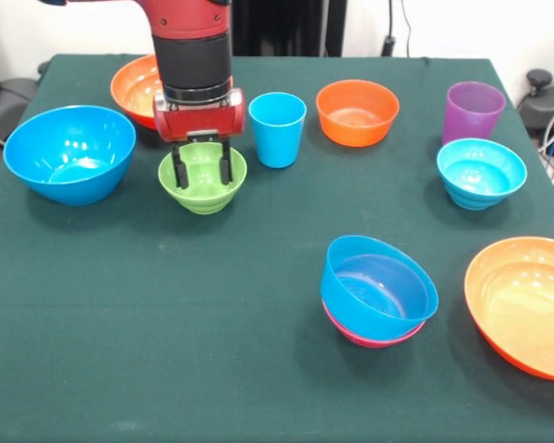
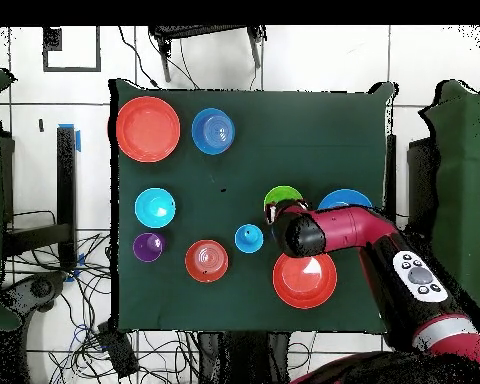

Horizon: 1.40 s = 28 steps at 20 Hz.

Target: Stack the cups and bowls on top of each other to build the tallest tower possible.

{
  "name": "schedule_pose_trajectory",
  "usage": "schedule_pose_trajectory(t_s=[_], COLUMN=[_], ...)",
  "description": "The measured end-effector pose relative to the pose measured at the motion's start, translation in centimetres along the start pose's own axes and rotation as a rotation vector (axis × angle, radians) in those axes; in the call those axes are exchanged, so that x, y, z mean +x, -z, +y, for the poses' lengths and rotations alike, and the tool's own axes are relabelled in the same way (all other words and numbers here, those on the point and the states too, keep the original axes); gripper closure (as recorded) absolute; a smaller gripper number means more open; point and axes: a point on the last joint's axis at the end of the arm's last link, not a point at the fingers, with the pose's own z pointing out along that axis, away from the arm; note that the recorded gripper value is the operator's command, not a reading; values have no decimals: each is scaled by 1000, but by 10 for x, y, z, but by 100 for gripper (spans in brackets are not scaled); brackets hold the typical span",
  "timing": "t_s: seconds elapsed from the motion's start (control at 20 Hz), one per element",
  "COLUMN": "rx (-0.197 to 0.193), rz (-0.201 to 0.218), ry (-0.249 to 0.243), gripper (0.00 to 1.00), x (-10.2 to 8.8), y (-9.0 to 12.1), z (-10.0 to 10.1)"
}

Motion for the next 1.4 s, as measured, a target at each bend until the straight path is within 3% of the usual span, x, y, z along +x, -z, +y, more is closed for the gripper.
schedule_pose_trajectory(t_s=[0.65,1.4], rx=[-45,-59], rz=[-10,-26], ry=[5,6], gripper=[0,0], x=[-8,-15], y=[-6,-5], z=[18,23])
